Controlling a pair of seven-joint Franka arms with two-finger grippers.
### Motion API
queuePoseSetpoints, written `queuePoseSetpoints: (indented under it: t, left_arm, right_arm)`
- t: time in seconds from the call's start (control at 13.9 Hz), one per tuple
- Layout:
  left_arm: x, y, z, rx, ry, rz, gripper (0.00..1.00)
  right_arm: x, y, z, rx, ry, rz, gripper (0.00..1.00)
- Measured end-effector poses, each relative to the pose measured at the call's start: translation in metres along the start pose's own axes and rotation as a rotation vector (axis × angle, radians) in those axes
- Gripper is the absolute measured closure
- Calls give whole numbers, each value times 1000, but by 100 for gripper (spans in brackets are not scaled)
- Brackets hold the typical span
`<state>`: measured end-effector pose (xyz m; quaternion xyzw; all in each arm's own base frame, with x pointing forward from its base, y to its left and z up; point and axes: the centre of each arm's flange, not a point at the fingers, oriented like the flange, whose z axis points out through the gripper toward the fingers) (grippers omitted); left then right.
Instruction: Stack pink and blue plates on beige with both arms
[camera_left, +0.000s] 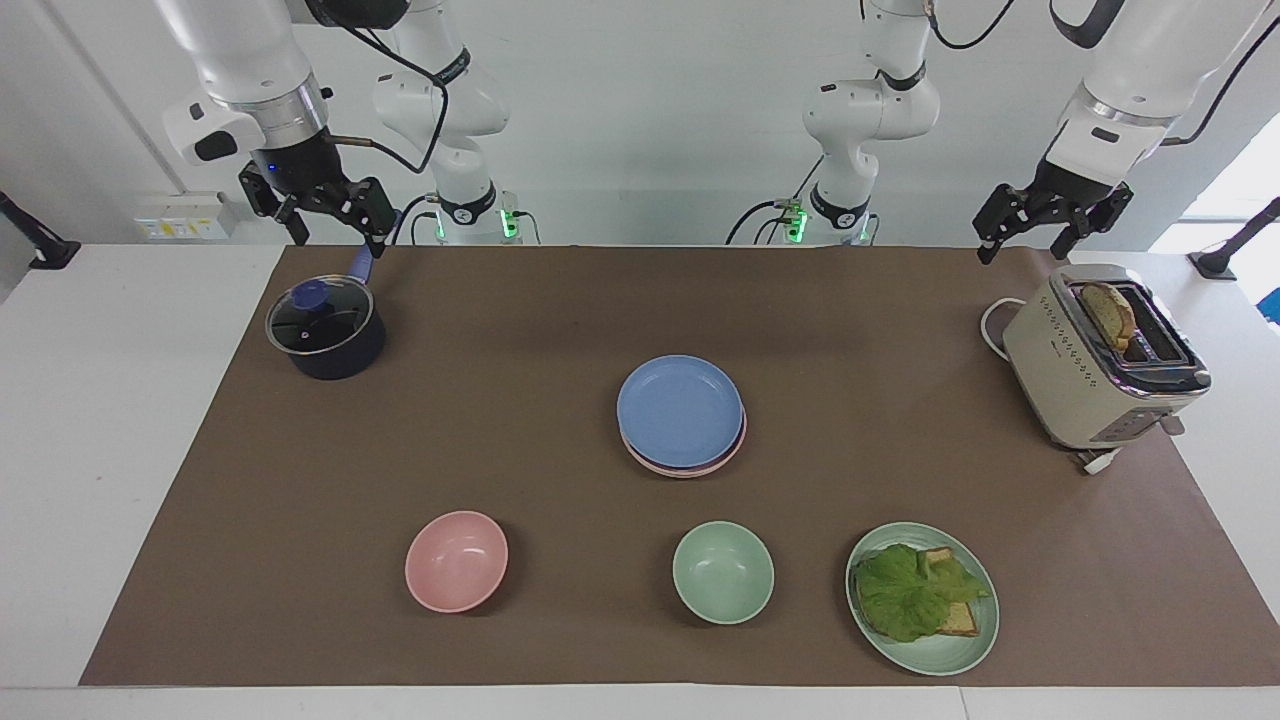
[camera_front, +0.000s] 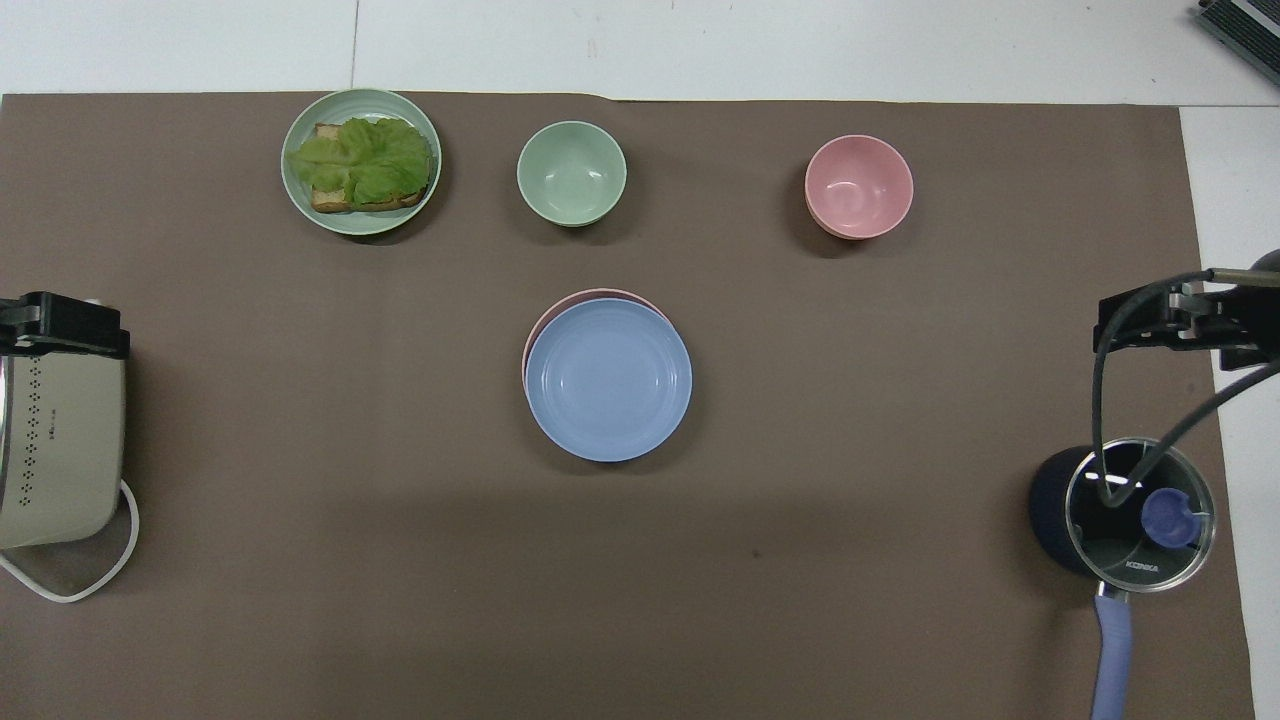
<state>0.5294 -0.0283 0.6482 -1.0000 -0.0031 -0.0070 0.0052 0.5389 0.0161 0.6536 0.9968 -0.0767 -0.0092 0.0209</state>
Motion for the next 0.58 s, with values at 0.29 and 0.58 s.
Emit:
queuePoseSetpoints:
  t: [0.29, 0.58]
  left_arm:
    - [0, 0, 0, 0, 0, 0, 0]
    - [0, 0, 0, 0, 0, 0, 0]
  right_arm:
    - [1, 5, 0, 2, 0, -14, 0]
    - [1, 5, 0, 3, -1, -15, 0]
